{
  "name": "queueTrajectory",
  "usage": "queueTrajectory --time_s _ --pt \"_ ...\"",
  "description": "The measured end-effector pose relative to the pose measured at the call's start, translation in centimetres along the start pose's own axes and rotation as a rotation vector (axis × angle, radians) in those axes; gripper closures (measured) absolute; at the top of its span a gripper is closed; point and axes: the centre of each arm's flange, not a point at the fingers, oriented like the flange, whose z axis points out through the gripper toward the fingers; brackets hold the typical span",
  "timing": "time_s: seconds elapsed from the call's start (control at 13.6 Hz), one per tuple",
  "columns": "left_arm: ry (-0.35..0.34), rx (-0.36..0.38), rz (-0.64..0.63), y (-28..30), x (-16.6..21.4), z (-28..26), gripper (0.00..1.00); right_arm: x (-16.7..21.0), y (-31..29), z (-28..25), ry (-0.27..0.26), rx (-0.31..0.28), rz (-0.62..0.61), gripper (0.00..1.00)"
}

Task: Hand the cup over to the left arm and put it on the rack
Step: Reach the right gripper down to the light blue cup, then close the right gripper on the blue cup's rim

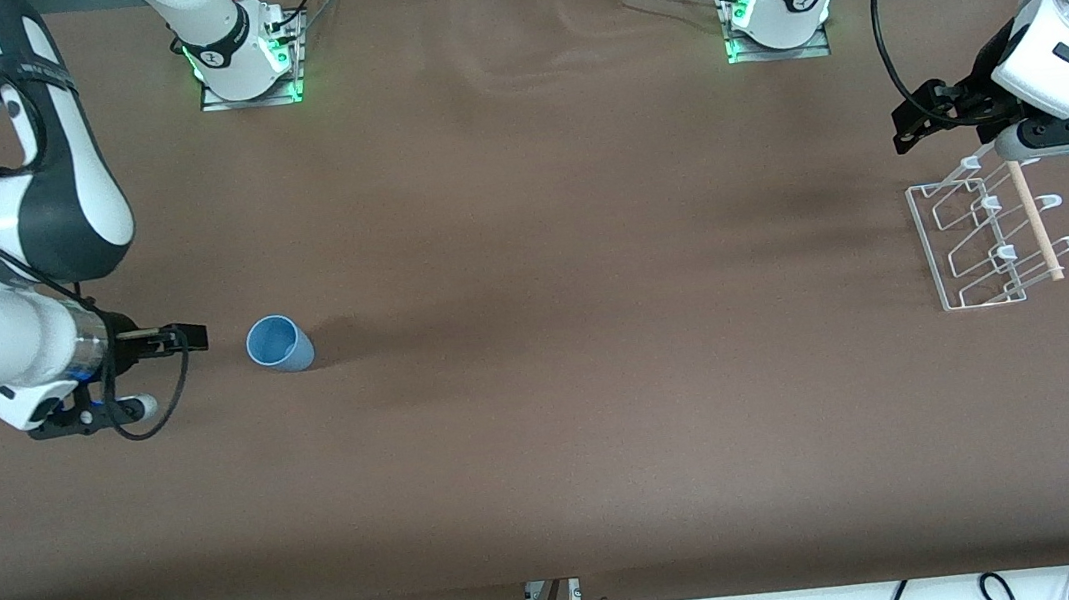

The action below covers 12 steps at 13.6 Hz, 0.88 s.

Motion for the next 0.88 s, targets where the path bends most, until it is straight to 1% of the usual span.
queueTrajectory --time_s 0.15,0.37,0.52,0.59,0.74,0.88 --pt "-0.001 0.0 0.0 0.0 0.0 0.0 0.0 0.7 -0.3 1.3 0.004 0.004 -0.004 0.0" --pt "-0.001 0.0 0.0 0.0 0.0 0.0 0.0 1.2 -1.2 5.5 0.036 0.007 0.006 0.0" --pt "-0.001 0.0 0.0 0.0 0.0 0.0 0.0 0.8 -1.3 8.3 0.05 0.007 0.016 0.0" --pt "-0.001 0.0 0.0 0.0 0.0 0.0 0.0 0.5 -1.2 9.4 0.047 0.007 0.019 0.0" --pt "-0.002 0.0 0.0 0.0 0.0 0.0 0.0 0.0 -1.0 11.2 0.044 0.007 0.023 0.0" --pt "-0.003 0.0 0.0 0.0 0.0 0.0 0.0 -0.4 -0.9 12.5 0.057 0.007 0.026 0.0"
